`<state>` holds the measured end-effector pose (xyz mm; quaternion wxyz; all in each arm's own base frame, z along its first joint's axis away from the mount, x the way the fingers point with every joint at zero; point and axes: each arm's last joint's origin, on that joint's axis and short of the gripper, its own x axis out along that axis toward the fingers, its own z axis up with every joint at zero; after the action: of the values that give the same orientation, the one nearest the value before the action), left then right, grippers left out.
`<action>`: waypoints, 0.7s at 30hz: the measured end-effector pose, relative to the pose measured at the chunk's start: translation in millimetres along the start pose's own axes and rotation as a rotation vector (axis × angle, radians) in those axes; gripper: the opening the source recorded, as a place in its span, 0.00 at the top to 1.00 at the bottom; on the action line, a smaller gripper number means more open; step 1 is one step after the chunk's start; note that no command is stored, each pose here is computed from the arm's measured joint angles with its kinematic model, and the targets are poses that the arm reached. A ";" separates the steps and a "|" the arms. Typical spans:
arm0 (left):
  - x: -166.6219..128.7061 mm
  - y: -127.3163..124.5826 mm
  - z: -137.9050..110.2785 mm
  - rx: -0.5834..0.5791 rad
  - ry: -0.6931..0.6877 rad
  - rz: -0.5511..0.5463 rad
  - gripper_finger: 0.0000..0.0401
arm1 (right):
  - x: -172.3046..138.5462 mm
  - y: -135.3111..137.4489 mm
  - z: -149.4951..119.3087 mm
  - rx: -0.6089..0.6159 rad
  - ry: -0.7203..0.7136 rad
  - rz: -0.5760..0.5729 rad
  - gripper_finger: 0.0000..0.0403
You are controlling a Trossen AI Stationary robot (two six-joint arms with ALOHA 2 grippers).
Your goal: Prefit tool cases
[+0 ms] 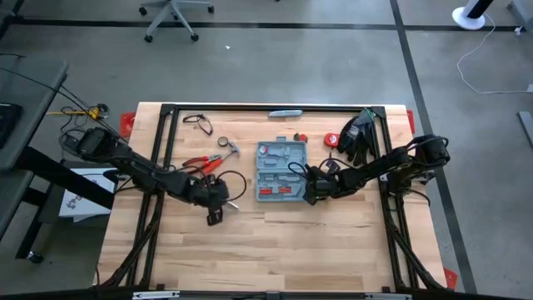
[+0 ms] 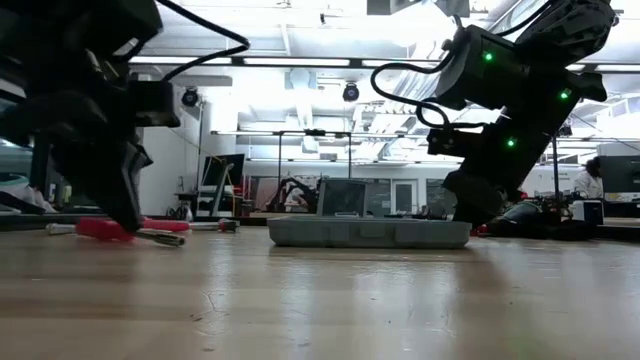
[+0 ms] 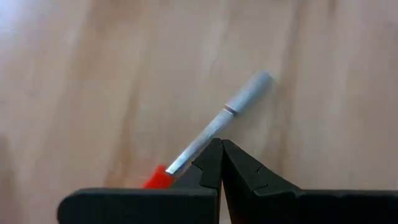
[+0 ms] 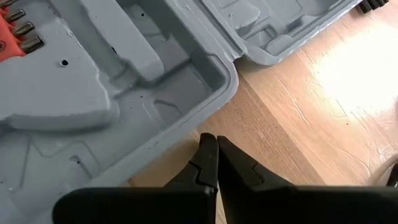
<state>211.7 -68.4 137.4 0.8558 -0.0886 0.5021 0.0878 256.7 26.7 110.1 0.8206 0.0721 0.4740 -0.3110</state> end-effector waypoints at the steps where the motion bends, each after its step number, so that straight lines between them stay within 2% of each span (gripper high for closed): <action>1: -0.3 -1.3 -0.7 0.003 0.005 -0.010 1.00 | 0.0 -0.1 0.0 0.000 0.001 0.000 1.00; 6: -0.7 -3.6 -1.4 -0.013 0.001 -0.020 1.00 | 0.0 -0.1 -0.2 -0.001 0.001 -0.001 1.00; 11: 0.9 -2.0 -0.4 -0.034 -0.020 0.019 1.00 | 0.0 -0.1 -0.4 -0.001 0.002 -0.001 1.00; 17: 20.4 1.8 2.3 -0.048 -0.010 0.058 1.00 | 0.0 -0.2 -0.4 -0.001 0.001 -0.001 1.00; 21: 32.8 2.1 8.5 -0.031 -0.055 0.061 1.00 | 0.0 -0.2 -0.3 -0.001 -0.001 -0.003 1.00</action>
<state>234.1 -62.3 112.6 0.8648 -0.0840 0.4794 0.1238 256.3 26.6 109.9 0.8204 0.0709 0.4738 -0.3120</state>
